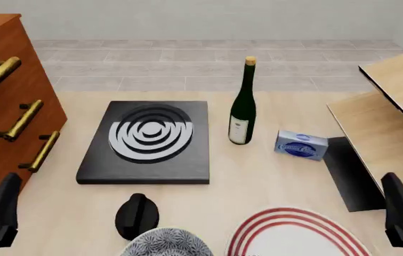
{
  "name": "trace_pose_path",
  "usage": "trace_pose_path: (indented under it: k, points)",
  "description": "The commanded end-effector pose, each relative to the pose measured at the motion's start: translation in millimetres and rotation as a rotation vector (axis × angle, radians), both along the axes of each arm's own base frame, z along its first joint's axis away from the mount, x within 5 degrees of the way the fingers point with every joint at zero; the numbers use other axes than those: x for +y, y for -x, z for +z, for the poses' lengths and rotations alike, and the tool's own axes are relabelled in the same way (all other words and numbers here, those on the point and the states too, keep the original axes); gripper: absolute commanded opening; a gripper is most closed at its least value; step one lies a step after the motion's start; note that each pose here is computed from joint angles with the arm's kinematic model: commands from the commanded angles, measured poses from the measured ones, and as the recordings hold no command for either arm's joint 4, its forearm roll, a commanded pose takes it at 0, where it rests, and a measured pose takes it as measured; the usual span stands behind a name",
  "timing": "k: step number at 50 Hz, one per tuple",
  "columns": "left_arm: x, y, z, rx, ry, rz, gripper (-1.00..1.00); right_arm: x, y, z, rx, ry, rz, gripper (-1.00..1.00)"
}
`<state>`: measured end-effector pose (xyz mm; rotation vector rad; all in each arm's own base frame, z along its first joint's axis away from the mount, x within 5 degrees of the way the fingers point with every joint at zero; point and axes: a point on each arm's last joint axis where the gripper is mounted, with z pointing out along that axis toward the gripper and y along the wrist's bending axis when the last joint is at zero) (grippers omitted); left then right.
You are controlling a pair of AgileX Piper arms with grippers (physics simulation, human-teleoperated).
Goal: Put the bowl on the stove.
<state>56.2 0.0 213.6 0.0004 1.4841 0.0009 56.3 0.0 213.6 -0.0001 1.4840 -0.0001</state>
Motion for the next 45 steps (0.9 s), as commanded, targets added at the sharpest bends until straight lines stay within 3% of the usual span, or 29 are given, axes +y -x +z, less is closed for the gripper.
trace_pose_path:
  k: [1,22,45]
  points:
    - [0,0,-1,0.009,-0.001,0.000,1.00,0,0,1,0.001,0.000,0.000,1.00]
    - [-1,0,1,0.012,0.000,-0.021,1.00,0,0,1,0.001,0.000,0.000,1.00]
    - [-4,20,60,0.022,0.012,-0.110,1.00,0,0,1,0.001,0.000,0.000,1.00]
